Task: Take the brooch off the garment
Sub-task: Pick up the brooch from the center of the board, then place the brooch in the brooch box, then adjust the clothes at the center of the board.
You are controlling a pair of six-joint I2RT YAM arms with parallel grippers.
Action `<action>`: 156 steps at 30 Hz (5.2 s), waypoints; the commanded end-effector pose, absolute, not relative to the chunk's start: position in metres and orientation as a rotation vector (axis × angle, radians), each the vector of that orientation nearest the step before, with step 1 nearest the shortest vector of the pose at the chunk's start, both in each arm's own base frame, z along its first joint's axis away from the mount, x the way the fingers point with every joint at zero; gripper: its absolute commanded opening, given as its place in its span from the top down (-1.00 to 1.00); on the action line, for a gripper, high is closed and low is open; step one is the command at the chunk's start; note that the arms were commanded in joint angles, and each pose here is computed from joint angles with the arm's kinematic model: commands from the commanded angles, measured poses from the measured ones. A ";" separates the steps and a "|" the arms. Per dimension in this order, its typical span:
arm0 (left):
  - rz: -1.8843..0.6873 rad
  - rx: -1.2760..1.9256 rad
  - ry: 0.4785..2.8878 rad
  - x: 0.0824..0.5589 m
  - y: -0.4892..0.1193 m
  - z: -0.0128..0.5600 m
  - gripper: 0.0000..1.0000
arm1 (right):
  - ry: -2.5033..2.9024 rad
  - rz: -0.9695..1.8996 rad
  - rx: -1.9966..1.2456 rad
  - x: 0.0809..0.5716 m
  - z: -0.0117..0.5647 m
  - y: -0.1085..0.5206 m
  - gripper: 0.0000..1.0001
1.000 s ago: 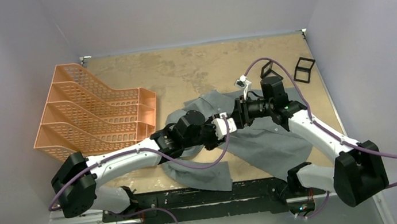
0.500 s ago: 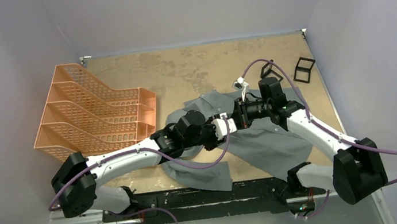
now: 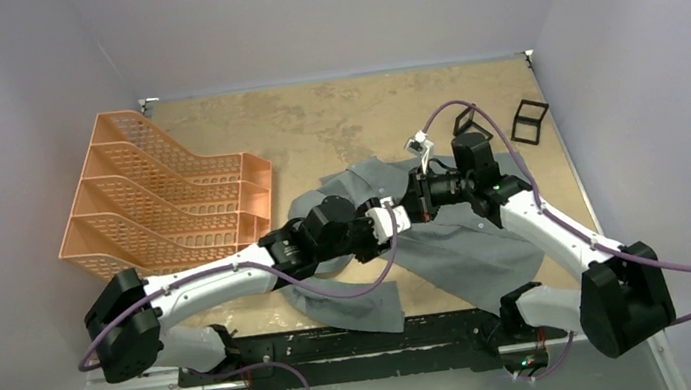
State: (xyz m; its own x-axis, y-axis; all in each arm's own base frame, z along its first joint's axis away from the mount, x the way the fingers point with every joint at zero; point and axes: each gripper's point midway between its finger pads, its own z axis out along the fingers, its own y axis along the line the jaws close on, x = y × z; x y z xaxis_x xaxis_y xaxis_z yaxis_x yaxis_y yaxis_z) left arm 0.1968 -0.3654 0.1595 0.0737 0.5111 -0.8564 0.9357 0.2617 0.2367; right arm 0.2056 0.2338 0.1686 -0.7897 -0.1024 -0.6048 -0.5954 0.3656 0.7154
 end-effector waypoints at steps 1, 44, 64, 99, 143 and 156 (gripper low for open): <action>-0.456 1.128 1.564 0.223 -0.346 0.199 0.00 | 2.108 1.440 -0.593 0.207 0.186 0.235 1.00; -0.442 0.452 1.778 0.222 -0.244 0.143 -0.50 | 1.667 0.675 0.860 0.406 0.140 -0.029 1.00; -0.421 0.490 1.811 0.221 -0.247 0.136 -0.50 | 1.669 0.722 0.995 0.478 0.101 -0.054 1.00; -0.441 0.514 1.819 0.217 -0.250 0.135 -0.50 | 1.746 0.686 1.059 0.495 0.061 -0.062 0.59; -0.462 0.263 1.952 0.235 -0.238 0.116 -0.52 | 1.934 0.613 -0.242 0.386 0.199 0.182 -0.69; -0.518 0.187 2.006 0.248 -0.237 0.127 -0.52 | 2.063 0.701 -0.421 0.345 0.113 0.223 -0.13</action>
